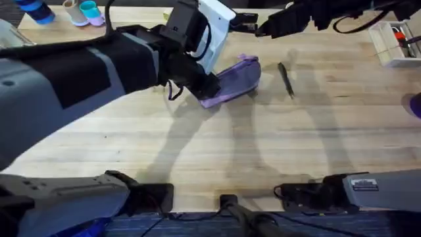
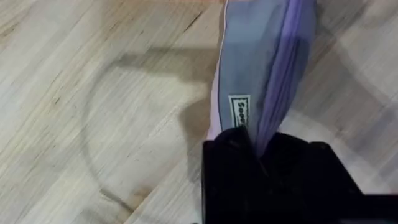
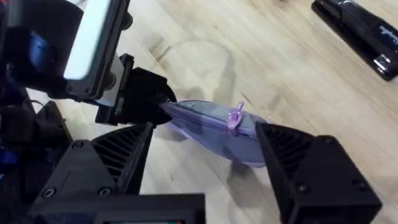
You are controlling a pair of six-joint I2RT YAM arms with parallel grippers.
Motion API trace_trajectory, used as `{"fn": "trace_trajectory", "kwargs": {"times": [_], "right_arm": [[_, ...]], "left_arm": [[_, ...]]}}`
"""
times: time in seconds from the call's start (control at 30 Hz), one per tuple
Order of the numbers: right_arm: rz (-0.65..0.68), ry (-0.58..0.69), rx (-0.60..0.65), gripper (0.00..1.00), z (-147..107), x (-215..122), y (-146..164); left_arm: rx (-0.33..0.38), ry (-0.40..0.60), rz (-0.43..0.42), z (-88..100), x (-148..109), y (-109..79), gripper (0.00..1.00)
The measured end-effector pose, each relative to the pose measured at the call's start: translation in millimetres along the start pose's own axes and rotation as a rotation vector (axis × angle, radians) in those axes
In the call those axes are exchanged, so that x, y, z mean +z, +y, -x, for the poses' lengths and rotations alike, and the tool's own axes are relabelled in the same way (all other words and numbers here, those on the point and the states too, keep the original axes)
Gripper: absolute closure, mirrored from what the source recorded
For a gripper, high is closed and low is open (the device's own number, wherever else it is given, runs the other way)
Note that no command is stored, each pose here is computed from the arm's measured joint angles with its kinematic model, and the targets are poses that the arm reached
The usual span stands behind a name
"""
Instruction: Unzip the bag, pick up the pens from the table one at a time and place them inside, then zip the bag closed.
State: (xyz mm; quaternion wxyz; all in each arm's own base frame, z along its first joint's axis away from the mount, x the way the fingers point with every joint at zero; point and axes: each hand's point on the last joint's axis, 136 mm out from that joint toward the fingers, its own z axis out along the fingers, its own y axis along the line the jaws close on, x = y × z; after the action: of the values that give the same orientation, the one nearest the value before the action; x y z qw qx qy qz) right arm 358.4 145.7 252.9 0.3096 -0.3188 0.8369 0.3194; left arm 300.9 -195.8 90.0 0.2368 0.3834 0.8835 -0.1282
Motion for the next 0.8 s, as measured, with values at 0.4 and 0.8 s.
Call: {"fn": "trace_trajectory", "kwargs": {"times": [0.4, 0.8], "right_arm": [[0.007, 0.015, 0.031, 0.005, -4, 0, 2], [-0.175, 0.115, 0.119, 0.005, -18, 8, -17]], "left_arm": [[0.000, 0.000, 0.000, -0.1, 0, 0.0, 0.957], [0.000, 0.000, 0.000, 0.0, 0, 0.0, 0.957]]}}
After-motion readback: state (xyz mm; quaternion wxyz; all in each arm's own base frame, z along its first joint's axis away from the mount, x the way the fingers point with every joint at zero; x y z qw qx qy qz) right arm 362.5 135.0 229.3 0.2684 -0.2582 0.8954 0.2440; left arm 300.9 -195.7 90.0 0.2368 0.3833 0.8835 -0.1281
